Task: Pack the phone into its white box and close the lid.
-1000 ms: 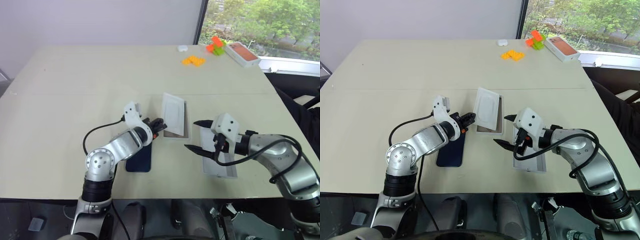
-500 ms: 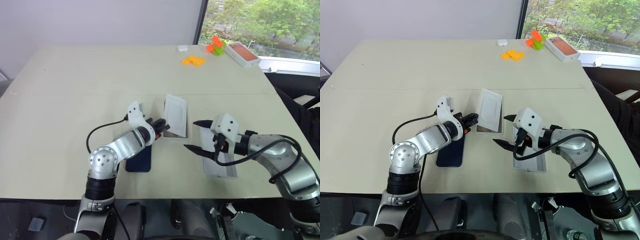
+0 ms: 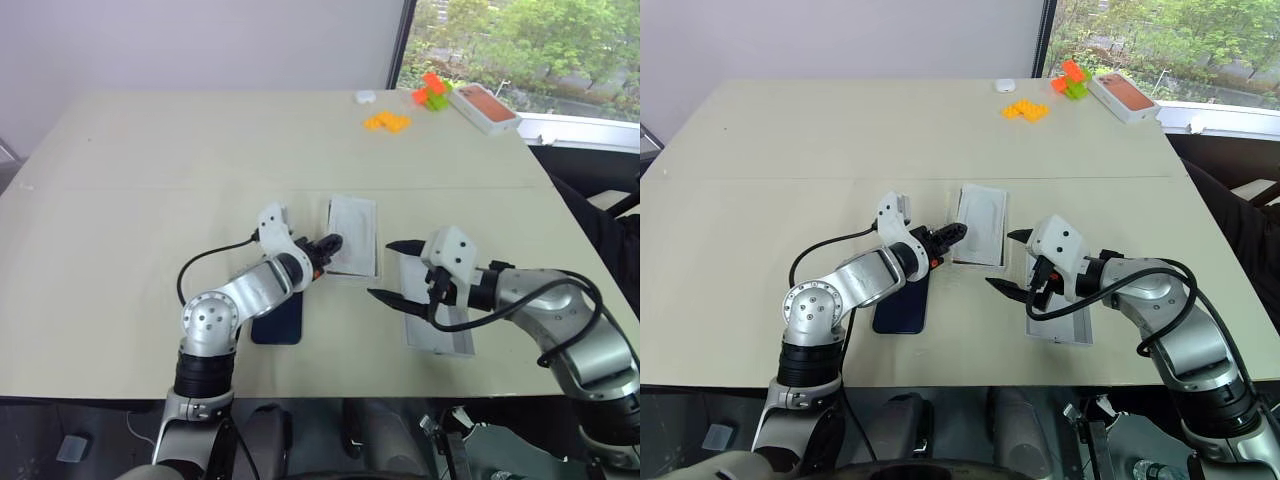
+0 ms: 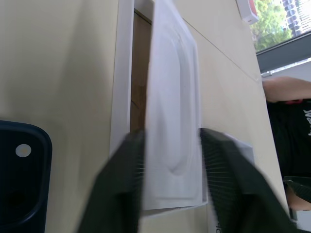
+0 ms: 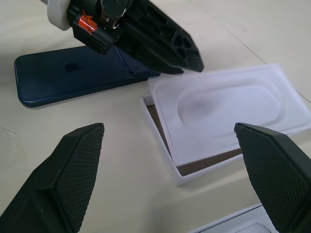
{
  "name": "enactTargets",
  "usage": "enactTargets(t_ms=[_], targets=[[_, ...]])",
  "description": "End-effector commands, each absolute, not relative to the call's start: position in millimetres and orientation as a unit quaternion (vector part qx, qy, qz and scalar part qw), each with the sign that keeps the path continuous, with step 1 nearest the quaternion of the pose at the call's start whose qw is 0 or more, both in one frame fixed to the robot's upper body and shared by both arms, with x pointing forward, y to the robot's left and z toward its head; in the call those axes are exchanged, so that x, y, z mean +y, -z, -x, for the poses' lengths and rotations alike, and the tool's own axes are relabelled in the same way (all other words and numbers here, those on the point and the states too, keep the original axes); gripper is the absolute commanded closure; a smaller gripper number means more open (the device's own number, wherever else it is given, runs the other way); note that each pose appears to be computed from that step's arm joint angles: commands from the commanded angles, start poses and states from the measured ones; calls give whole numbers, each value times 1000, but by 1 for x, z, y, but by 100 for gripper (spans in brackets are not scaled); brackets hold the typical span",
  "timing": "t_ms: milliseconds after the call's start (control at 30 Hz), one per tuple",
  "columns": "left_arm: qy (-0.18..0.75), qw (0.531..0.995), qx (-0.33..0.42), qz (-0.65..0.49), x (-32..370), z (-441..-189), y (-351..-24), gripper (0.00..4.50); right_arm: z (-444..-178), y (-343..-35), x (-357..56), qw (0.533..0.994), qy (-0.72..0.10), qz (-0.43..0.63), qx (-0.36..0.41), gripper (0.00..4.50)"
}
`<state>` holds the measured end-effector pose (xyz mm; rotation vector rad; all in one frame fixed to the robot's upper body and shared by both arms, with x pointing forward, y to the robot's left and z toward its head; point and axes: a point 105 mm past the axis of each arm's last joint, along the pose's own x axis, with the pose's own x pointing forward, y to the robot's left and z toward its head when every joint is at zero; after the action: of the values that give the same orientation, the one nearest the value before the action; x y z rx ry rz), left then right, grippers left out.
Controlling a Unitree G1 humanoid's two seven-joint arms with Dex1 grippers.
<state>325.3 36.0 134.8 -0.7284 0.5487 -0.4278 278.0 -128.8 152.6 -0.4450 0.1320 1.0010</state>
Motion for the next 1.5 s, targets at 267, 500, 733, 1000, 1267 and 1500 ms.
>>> enactTargets(t_ms=[267, 500, 733, 1000, 1267, 1500], targets=[[247, 872, 211, 367, 66, -305, -168, 182, -282, -165, -122, 850, -478, 218, 31, 0], [203, 925, 82, 311, 140, -311, -205, 177, -317, -169, -122, 881, -427, 205, 28, 53], [155, 979, 49, 119, 189, -317, -186, 177, -358, -169, -101, 898, -388, 200, 54, 370], [304, 951, 52, 2, 167, -281, -158, 177, -386, -149, -84, 888, -376, 248, 93, 445], [374, 924, 77, -6, 157, -255, -143, 177, -399, -131, -82, 882, -381, 247, 130, 445], [392, 916, 77, 15, 150, -248, -143, 177, -390, -115, -80, 856, -417, 259, 162, 445]])
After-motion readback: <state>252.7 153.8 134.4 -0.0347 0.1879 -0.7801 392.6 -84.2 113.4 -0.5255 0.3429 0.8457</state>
